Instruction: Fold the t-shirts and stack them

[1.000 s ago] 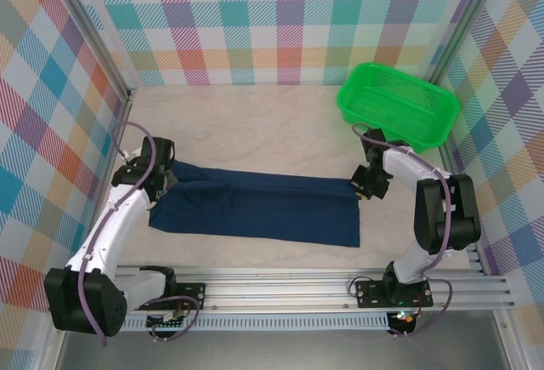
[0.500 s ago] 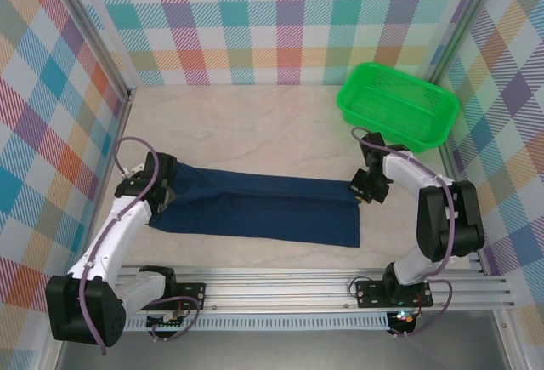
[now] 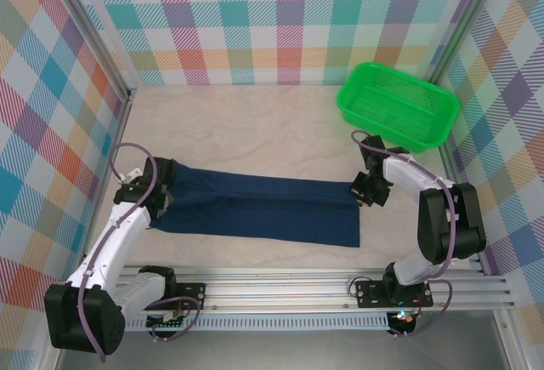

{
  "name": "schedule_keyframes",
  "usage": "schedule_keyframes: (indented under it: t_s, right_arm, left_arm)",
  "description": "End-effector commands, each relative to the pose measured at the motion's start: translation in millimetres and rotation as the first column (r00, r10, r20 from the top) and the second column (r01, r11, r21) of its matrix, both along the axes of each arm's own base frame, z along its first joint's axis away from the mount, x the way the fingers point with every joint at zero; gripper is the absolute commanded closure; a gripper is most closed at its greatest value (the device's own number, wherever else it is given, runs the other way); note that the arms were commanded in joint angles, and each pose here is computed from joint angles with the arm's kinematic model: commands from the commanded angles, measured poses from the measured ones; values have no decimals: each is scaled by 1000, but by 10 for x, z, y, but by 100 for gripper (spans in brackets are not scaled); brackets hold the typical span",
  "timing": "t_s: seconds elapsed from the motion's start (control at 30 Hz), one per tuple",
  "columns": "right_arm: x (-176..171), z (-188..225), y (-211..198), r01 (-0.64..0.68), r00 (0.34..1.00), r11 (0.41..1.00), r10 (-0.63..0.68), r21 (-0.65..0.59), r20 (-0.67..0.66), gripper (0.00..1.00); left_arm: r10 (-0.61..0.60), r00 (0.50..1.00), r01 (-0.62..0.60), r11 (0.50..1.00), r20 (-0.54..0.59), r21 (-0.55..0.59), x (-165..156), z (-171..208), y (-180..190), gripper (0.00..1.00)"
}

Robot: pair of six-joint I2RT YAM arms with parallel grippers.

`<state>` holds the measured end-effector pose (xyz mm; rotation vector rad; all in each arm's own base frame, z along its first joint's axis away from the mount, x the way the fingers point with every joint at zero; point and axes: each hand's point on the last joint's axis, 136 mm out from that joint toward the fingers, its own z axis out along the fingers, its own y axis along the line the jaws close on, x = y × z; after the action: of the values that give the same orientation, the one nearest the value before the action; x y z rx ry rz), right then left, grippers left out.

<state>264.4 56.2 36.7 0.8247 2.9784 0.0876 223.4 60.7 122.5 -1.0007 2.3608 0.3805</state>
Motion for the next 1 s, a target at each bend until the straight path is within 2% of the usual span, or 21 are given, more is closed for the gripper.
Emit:
schedule_keyframes:
  t_s: [0.0, 0.27, 0.47, 0.73, 0.97]
  right_arm:
    - [-76, -80, -57, 16, 999, 999, -18, -39, -35, 100]
    - [-84, -139, -58, 19, 998, 998, -22, -54, -56, 100]
    - [-41, -77, -67, 19, 999, 997, -22, -69, -43, 100]
    - [-37, -56, -79, 21, 999, 996, -24, -86, -37, 100]
    - [-86, -160, -51, 11, 997, 997, -17, -82, -74, 100]
  left_arm:
    - [29, 999, -30, 1000, -41, -8, -122, -129, -3, 100]
    - [62, 994, -63, 998, -89, -11, -224, -276, -24, 100]
    - [127, 990, -127, 992, -52, 3, -367, -179, 19, 100]
    - [131, 991, -131, 991, -12, -1, -445, -144, -3, 100]
    - [98, 994, -101, 994, -55, -48, -395, -381, -112, 100]
